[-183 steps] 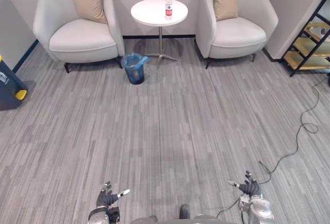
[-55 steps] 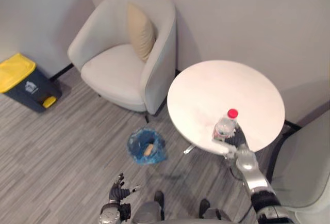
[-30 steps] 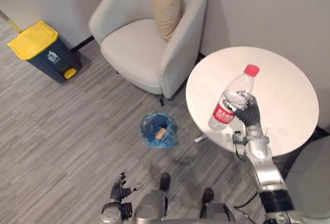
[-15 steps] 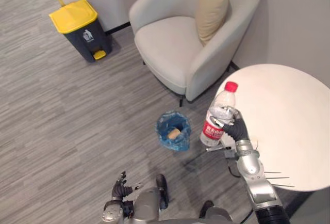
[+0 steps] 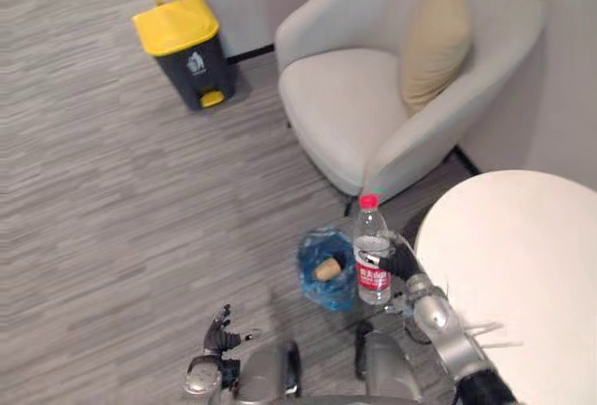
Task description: Gather rubbish on tea table into small bin, then transfer packed bag to large trash can.
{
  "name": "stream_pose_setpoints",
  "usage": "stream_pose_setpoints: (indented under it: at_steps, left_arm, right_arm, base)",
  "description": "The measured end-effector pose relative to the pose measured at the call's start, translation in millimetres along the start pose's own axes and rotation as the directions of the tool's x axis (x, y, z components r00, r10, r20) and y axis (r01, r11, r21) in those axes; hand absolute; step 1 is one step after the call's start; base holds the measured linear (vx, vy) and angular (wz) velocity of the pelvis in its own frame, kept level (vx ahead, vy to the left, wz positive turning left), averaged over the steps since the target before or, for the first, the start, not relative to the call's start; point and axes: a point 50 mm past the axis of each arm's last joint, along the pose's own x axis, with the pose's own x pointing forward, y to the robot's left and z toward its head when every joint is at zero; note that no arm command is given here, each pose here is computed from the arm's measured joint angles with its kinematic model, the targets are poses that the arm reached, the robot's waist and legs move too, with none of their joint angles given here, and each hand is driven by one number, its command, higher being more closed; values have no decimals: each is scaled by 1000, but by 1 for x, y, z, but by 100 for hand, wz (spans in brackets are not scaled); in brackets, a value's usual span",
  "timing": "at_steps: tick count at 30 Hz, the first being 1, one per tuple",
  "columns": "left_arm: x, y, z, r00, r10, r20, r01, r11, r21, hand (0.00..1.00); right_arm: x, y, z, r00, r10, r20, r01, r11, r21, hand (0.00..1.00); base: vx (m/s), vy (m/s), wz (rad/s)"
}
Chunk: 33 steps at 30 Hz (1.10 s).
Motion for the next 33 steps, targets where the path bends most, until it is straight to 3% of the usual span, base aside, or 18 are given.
stream_pose_setpoints:
  at_steps: [10, 17, 24, 25, 33]
  left_arm:
    - [25, -4, 93, 955, 75, 286, -36, 990, -137, 0]
    - [28, -5, 163, 876, 145, 460, -16, 962, -273, 0]
    - [18, 2, 195, 805, 218, 552, 23, 918, -396, 0]
    - [17, 3, 196, 802, 224, 554, 24, 914, -405, 0]
    - [16, 2, 203, 790, 236, 566, 43, 899, -435, 0]
  right_arm:
    - [59, -63, 72, 960, -203, 190, 218, 974, -57, 100]
    - [72, -113, 143, 849, -372, 375, 387, 921, 37, 100]
    - [72, -152, 190, 744, -468, 476, 488, 868, 92, 100]
    - [73, -155, 192, 739, -475, 477, 493, 865, 98, 0]
    - [80, -169, 192, 737, -525, 425, 537, 837, 104, 0]
  base:
    - [-187, -25, 34]
    - [-186, -52, 14]
    - [-73, -17, 8]
    - [-89, 17, 4]
    - [-75, 21, 4]
